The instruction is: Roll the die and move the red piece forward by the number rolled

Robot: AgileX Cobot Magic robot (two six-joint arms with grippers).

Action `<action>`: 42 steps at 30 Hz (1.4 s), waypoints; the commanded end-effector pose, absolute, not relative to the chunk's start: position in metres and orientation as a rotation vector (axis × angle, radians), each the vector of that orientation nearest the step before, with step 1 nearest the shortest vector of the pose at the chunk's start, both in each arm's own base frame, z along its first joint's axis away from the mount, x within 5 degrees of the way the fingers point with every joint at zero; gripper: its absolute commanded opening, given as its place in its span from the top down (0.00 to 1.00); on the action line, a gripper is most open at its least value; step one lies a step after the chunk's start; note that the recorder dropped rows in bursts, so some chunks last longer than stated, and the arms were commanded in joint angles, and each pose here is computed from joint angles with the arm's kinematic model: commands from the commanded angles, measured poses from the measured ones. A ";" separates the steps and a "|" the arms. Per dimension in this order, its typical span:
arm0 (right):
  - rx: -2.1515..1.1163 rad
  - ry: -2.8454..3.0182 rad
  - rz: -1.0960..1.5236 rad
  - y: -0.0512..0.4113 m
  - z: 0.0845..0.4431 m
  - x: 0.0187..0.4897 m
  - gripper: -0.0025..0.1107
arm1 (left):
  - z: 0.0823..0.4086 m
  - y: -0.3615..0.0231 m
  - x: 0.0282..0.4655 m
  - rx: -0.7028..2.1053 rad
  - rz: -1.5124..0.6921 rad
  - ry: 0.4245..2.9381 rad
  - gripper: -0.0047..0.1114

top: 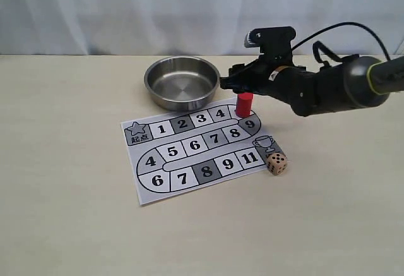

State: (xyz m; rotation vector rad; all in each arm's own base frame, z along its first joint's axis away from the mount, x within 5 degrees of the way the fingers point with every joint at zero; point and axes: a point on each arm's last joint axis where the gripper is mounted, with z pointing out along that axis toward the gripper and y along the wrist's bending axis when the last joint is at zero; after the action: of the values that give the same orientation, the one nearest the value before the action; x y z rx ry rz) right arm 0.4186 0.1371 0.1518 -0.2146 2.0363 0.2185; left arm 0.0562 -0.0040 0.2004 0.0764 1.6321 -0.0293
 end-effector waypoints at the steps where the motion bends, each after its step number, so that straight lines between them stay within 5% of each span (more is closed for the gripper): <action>1: -0.154 2.101 0.236 0.126 0.178 0.411 0.56 | 0.200 -0.004 0.056 0.071 -0.036 1.625 0.96; 9: -0.033 2.396 0.180 0.059 0.208 0.391 0.94 | 0.200 -0.004 0.056 0.071 -0.036 1.625 0.96; 18: -0.075 2.742 -0.041 -0.004 0.194 0.367 0.94 | 0.200 -0.004 0.056 0.071 -0.036 1.625 0.96; 27: -0.149 2.870 -0.158 -0.013 0.201 0.351 0.94 | 0.200 -0.004 0.056 0.071 -0.036 1.625 0.96; 42: -0.131 2.637 -0.132 -0.009 0.284 0.278 0.94 | 0.200 -0.004 0.056 0.071 -0.036 1.625 0.96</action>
State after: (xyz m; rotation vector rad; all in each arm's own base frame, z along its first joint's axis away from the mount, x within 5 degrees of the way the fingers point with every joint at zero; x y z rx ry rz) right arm 0.2966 -0.0085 0.2673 -0.1338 2.7014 -0.1340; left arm 0.0562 -0.0040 0.2004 0.0764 1.6321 -0.0293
